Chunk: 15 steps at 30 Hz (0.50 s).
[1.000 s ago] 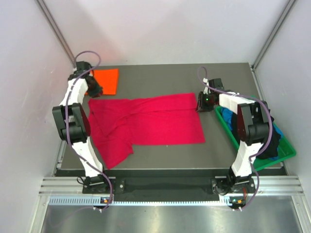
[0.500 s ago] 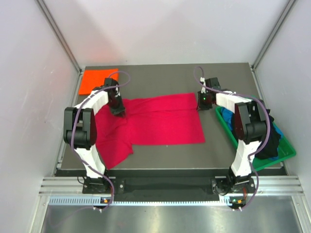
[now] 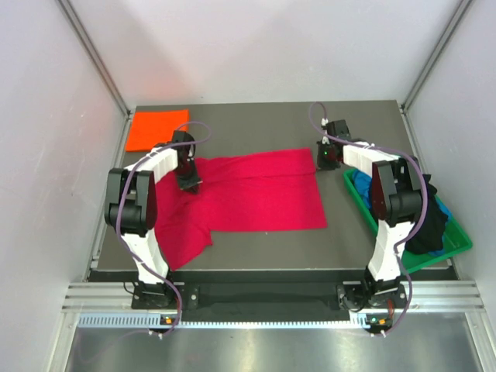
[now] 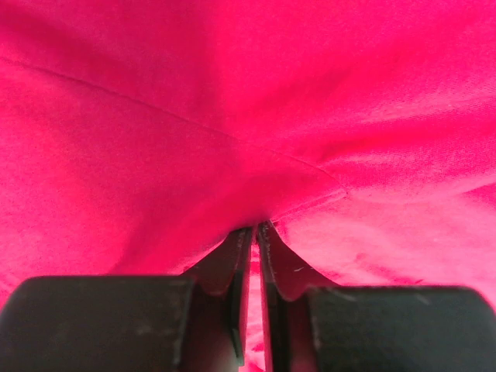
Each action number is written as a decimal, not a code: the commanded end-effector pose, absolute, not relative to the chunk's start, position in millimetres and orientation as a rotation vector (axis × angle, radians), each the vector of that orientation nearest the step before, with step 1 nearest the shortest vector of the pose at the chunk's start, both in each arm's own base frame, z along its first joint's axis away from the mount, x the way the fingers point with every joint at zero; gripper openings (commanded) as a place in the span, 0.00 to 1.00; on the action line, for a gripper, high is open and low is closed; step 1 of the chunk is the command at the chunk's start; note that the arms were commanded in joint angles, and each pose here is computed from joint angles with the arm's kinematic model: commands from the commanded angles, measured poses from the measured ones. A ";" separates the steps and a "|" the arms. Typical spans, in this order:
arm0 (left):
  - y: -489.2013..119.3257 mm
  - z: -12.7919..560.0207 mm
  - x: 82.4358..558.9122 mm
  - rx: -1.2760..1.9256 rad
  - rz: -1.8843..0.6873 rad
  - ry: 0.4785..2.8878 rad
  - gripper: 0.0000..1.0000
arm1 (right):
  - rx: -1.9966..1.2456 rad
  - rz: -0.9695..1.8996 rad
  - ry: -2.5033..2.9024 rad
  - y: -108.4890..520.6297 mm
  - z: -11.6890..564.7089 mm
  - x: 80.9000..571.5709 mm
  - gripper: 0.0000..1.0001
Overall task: Fold and stack the t-shirts
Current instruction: Fold the tshirt
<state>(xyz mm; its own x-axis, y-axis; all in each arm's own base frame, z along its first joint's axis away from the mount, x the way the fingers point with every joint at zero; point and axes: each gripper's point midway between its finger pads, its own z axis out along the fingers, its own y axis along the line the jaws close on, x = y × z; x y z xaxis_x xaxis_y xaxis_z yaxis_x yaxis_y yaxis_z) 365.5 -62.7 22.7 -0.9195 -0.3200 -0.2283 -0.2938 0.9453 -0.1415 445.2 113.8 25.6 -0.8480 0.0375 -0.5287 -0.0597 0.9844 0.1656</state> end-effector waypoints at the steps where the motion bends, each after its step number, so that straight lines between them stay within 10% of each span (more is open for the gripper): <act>1: -44.8 26.1 353.1 -0.478 -0.010 2.849 0.12 | 0.012 0.167 2.583 105.1 19.3 451.1 0.00; 15: -43.9 41.8 349.1 -0.492 -0.007 2.841 0.15 | 0.035 0.216 2.565 112.1 38.5 453.4 0.00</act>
